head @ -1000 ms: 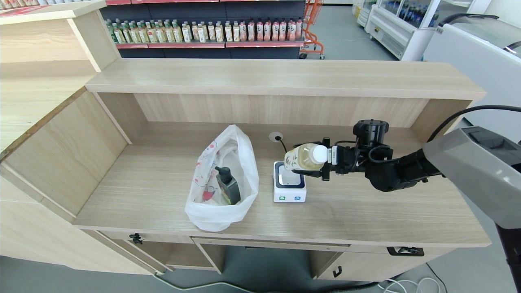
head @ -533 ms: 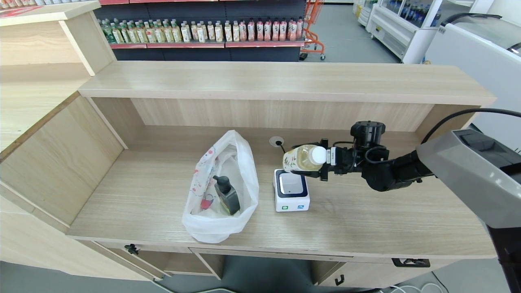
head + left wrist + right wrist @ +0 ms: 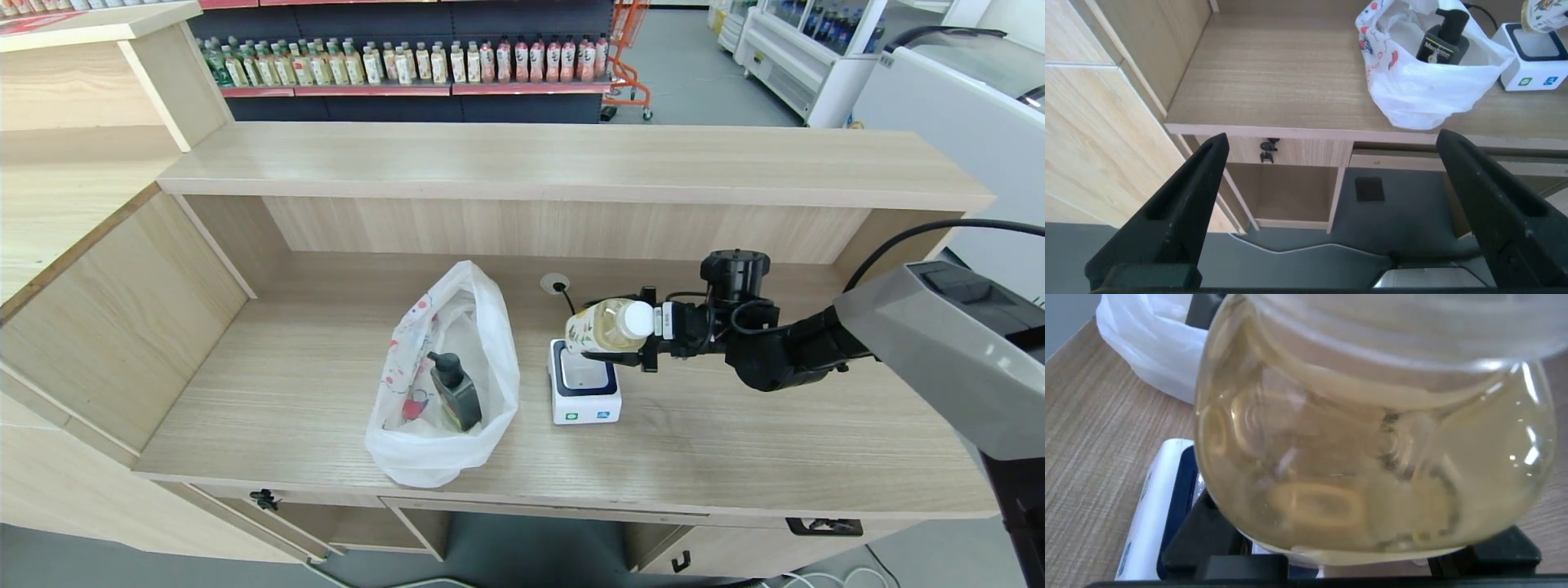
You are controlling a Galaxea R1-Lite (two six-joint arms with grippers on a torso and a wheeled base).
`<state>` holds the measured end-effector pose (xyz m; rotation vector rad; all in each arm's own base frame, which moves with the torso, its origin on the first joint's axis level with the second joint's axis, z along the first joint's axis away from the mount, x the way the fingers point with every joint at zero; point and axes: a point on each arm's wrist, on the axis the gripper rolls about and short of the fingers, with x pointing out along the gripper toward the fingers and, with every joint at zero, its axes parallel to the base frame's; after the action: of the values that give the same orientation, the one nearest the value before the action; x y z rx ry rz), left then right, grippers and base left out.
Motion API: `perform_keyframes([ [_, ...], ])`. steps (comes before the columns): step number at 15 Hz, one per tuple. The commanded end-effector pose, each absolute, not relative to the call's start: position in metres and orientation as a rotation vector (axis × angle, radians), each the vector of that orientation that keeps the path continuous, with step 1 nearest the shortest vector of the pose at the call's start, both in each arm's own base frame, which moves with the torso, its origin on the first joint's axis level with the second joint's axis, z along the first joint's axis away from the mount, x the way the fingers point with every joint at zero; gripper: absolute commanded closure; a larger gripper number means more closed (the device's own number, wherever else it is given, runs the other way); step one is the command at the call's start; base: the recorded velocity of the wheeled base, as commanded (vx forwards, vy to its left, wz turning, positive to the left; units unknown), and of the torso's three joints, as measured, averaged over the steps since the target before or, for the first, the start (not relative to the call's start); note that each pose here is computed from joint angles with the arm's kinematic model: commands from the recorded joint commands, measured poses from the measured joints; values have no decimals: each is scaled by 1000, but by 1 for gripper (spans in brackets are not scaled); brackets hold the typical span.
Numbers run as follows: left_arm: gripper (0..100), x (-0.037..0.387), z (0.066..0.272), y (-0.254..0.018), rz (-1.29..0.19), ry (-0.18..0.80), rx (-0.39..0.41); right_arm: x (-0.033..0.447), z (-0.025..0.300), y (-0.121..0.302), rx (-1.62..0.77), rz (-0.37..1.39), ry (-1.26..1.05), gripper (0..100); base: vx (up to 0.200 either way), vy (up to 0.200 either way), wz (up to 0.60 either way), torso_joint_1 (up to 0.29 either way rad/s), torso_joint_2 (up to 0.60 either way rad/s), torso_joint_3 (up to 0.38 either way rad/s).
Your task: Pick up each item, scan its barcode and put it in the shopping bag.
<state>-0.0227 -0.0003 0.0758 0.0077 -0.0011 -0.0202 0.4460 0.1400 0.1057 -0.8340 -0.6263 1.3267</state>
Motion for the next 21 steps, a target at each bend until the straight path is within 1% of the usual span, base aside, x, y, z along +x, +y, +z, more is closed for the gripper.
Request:
perform_keyframes([
  [1,0,-23,76,0,-20,-2,8,445,106,141,-833,1329,-626,100,0,0,0,0,0,0],
  [12,0,-23,76,0,-20,-2,8,445,102,141,-841,1330,-629,100,0,0,0,0,0,0],
  [14,0,-23,76,0,-20,-2,8,443,110,141,-846,1323,-643,100,0,0,0,0,0,0],
  [16,0,-23,76,0,-21,-2,8,430,150,138,-790,1303,-625,100,0,0,0,0,0,0],
  [18,0,-23,76,0,-20,-2,8,407,188,131,-689,1221,-514,100,0,0,0,0,0,0],
  [19,0,-23,76,0,-20,-2,8,389,206,124,-575,1143,-400,100,0,0,0,0,0,0],
  [21,0,-23,76,0,-20,-2,6,356,224,126,-303,944,-196,100,0,0,0,0,0,0],
])
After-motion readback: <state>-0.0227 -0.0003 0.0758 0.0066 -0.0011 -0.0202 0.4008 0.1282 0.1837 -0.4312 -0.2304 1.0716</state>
